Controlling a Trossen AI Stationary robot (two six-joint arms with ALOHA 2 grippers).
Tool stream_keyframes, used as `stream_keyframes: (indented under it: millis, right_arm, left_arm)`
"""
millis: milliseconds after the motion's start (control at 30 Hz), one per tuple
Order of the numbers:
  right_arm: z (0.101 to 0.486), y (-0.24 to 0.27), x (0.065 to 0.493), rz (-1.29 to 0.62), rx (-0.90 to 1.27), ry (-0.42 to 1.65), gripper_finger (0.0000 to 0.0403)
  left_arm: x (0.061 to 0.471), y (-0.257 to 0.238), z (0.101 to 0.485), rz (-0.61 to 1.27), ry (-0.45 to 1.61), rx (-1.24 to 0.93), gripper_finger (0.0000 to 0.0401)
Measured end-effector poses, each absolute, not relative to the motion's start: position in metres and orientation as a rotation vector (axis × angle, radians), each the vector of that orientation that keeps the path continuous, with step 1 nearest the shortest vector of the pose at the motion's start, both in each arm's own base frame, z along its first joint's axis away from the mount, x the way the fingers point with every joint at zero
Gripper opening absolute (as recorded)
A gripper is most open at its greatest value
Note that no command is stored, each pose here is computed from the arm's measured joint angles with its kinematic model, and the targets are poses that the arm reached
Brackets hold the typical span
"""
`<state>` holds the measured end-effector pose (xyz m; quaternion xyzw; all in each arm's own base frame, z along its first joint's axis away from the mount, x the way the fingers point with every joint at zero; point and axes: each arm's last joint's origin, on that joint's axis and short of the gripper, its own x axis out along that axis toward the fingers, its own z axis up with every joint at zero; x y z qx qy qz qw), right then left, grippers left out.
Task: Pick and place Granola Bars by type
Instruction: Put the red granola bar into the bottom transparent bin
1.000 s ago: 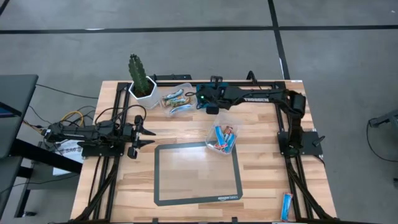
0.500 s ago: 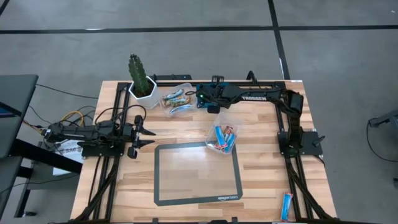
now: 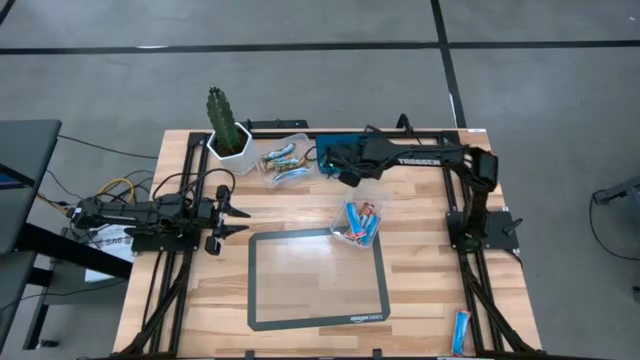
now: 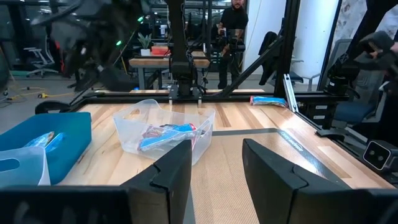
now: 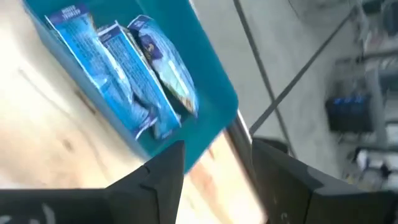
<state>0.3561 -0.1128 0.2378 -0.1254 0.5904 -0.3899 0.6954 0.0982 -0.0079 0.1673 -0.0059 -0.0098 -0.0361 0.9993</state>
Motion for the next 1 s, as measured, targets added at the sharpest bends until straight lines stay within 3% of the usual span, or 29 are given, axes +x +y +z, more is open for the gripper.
stream_keyframes:
  millis: [467, 1000]
  right_arm:
    - [0.281, -0.012, 0.298, -1.174, 0.012, 1.269, 0.0181]
    - [0.259, 0.087, 0.268, -1.112, 0.55, 1.39, 0.0182]
  left_arm:
    - [0.098, -0.008, 0.167, -0.072, -0.02, -0.012, 0.0135]
    - [0.098, -0.008, 0.167, -0.072, -0.02, -0.012, 0.0135]
